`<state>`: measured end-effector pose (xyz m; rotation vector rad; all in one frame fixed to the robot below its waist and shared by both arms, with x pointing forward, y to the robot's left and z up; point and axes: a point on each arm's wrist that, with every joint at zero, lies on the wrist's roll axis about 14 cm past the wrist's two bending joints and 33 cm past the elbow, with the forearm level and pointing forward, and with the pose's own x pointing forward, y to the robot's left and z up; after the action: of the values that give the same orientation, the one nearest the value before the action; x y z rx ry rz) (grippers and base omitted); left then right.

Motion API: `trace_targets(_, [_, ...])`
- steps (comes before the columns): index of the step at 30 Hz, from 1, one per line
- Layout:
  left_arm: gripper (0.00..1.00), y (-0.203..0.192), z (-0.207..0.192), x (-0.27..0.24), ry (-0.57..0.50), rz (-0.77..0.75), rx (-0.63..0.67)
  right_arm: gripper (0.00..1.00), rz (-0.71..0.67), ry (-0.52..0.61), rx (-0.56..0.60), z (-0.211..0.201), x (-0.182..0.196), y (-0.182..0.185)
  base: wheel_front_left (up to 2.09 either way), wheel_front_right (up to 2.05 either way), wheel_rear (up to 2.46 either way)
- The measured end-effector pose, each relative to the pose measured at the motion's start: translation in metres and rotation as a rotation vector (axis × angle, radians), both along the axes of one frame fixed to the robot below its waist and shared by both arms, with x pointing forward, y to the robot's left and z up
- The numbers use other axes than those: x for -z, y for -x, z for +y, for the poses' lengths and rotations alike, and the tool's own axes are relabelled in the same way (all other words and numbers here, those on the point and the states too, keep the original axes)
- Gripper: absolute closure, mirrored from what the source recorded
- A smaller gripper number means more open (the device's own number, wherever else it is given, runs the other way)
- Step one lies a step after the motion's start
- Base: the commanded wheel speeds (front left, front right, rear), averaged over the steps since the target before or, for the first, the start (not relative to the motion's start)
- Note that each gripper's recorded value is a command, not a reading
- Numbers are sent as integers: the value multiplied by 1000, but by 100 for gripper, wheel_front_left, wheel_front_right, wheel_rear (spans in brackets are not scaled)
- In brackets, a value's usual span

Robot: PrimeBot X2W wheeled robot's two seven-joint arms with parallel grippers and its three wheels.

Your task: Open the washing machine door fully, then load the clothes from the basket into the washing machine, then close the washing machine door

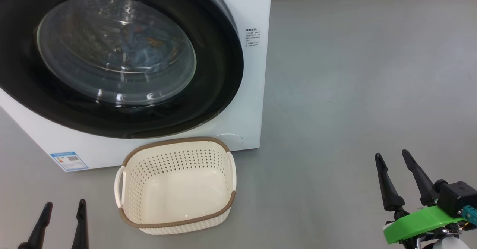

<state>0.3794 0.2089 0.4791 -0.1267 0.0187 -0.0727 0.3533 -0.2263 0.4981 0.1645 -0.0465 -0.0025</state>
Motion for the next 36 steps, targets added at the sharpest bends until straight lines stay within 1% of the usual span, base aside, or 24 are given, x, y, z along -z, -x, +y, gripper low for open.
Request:
trace_targets(26, [0, 2, 4, 3, 9, 6, -20, 0, 8, 4, -15, 5, 2, -4, 0, 0, 0])
trace_targets(27, [100, 3, 4, 7, 16, 19, -24, 100, 21, -2, -16, 6, 7, -4, 0, 0, 0])
trace_targets(31, [100, 9, -7, 24, 55, 71, -27, 100, 84, -36, -11, 13, 28, 3, 0, 0, 0])
trace_targets(32, [100, 9, -7, 24, 55, 71, -27, 100, 84, -36, -11, 13, 28, 3, 0, 0, 0])
trace_targets(34, [100, 13, -14, 33, 84, 103, -27, 100, 128, -63, -6, 17, 42, 10, 0, 0, 0])
trace_targets(36, [100, 14, -13, 34, 100, 107, -33, 100, 129, -88, -1, 17, 43, 10, 0, 0, 0])
